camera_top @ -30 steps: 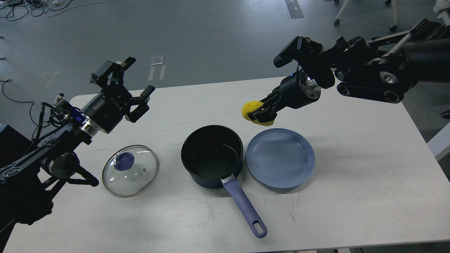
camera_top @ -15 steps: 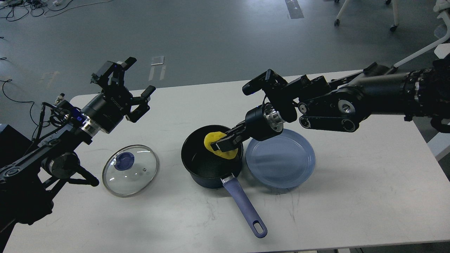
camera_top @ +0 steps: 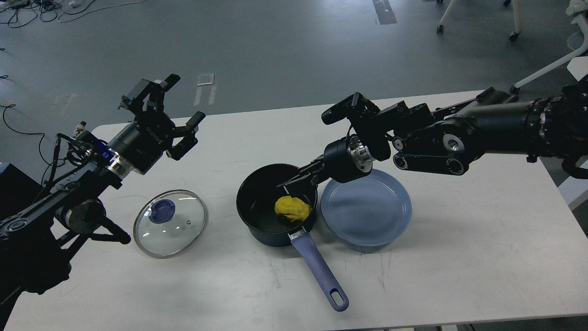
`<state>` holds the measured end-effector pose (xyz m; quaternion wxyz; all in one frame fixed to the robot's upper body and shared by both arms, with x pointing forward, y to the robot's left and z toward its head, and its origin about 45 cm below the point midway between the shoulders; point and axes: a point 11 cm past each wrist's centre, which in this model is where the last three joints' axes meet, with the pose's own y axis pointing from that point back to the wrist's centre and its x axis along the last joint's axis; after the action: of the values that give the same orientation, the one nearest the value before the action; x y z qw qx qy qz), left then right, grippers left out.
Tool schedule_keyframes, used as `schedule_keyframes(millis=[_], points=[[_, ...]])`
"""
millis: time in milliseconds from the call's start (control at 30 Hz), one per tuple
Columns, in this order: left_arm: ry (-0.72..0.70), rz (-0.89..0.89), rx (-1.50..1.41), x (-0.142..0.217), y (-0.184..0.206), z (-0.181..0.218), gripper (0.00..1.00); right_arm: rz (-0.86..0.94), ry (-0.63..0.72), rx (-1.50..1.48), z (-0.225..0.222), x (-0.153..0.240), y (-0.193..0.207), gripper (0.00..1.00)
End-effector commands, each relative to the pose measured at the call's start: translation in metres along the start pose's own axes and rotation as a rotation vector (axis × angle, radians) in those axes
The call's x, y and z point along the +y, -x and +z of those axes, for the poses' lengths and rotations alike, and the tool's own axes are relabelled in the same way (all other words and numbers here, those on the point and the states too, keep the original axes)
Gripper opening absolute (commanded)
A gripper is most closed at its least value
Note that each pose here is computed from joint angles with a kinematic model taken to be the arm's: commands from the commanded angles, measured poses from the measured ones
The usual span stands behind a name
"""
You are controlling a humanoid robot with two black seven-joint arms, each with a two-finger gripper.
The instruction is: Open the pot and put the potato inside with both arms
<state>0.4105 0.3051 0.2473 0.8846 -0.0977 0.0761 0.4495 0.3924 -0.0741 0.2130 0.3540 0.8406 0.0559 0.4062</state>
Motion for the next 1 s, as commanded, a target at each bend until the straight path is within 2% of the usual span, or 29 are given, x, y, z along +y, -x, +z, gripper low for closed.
schedule_keyframes(millis=[0, 100, 233, 367, 433, 500, 633, 900, 967], points=[[0.001, 0.001, -0.001, 0.0, 0.0, 0.001, 0.98, 0.021, 0.016, -0.003, 0.006, 0.009, -0.006, 0.99], [0.002, 0.001, 0.0, 0.0, 0.0, 0.001, 0.98, 0.065, 0.021, -0.019, 0.01, 0.019, -0.017, 1.0], [0.02, 0.007, -0.002, -0.001, -0.002, 0.007, 0.98, 0.251, 0.042, -0.125, 0.033, 0.066, -0.05, 1.0], [0.021, 0.005, 0.001, -0.001, -0.001, 0.006, 0.98, 0.448, 0.028, -0.324, 0.056, 0.106, -0.066, 1.0], [0.021, 0.003, 0.004, -0.002, 0.0, 0.005, 0.98, 0.606, -0.013, -0.56, 0.078, 0.123, -0.056, 1.0], [0.02, 0.004, 0.007, -0.002, 0.0, 0.003, 0.98, 0.684, -0.036, -0.677, 0.09, 0.131, -0.048, 1.0], [0.013, 0.006, 0.016, 0.0, 0.001, -0.002, 0.98, 0.849, -0.089, -1.016, 0.123, 0.135, 0.01, 1.0], [0.0, 0.012, 0.035, 0.004, 0.003, -0.012, 0.98, 1.012, -0.178, -1.387, 0.144, 0.127, 0.088, 1.0], [-0.002, 0.012, 0.042, 0.005, 0.003, -0.015, 0.98, 1.026, -0.197, -1.433, 0.145, 0.127, 0.095, 1.0]])
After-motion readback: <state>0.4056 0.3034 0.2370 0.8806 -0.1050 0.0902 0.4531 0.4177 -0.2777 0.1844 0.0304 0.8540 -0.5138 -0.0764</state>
